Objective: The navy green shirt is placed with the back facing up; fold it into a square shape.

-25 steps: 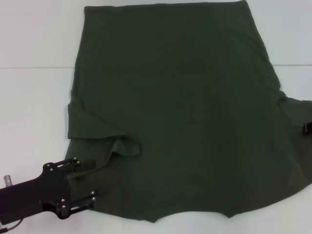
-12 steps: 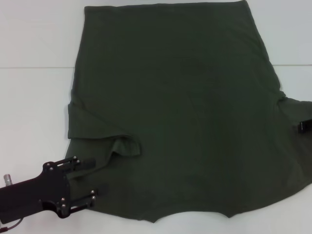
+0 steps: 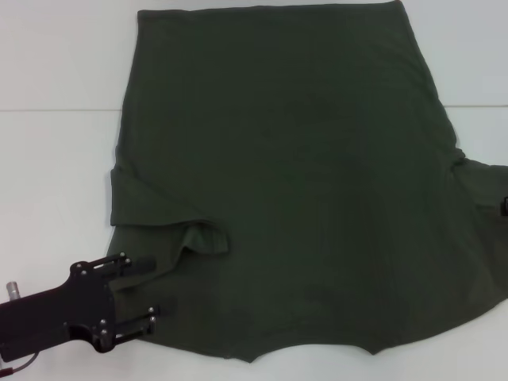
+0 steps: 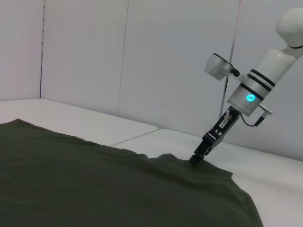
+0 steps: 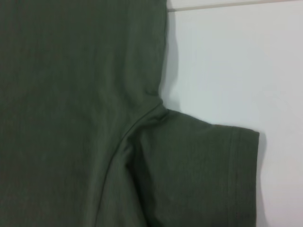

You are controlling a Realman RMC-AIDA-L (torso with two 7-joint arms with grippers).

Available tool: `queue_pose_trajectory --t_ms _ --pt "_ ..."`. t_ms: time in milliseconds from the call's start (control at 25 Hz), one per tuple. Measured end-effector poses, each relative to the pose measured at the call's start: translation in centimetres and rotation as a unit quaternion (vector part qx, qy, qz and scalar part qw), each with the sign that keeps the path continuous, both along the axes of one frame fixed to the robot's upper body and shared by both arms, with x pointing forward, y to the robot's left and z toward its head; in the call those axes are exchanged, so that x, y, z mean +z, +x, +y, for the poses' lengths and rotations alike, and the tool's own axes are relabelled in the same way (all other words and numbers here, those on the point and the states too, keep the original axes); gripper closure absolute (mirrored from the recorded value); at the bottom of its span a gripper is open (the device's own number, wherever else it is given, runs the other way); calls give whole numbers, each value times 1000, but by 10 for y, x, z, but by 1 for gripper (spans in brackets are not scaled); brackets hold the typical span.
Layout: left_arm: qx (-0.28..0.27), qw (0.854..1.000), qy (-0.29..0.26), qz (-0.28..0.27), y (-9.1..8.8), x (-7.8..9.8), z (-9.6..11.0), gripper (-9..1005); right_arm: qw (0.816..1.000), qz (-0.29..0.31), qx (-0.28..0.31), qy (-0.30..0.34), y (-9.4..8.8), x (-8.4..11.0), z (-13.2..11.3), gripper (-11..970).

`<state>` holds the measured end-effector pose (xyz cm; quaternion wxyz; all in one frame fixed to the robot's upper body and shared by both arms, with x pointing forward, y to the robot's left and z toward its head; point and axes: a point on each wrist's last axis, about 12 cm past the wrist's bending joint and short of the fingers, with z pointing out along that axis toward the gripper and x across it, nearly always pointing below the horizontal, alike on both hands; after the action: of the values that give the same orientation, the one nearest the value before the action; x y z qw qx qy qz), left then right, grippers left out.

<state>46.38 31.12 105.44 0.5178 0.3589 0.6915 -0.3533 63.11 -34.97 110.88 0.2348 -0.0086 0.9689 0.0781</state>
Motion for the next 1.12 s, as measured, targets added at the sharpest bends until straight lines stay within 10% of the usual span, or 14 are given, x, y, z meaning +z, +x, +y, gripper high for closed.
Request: queue_pose_trajectory --t_ms 720,1120 --pt "2 1000 -3 3 1 1 1 308 1000 -4 2 -1 1 1 1 937" --pt "3 1000 -10 11 1 2 1 308 999 -23 -31 -1 -2 10 -22 949"
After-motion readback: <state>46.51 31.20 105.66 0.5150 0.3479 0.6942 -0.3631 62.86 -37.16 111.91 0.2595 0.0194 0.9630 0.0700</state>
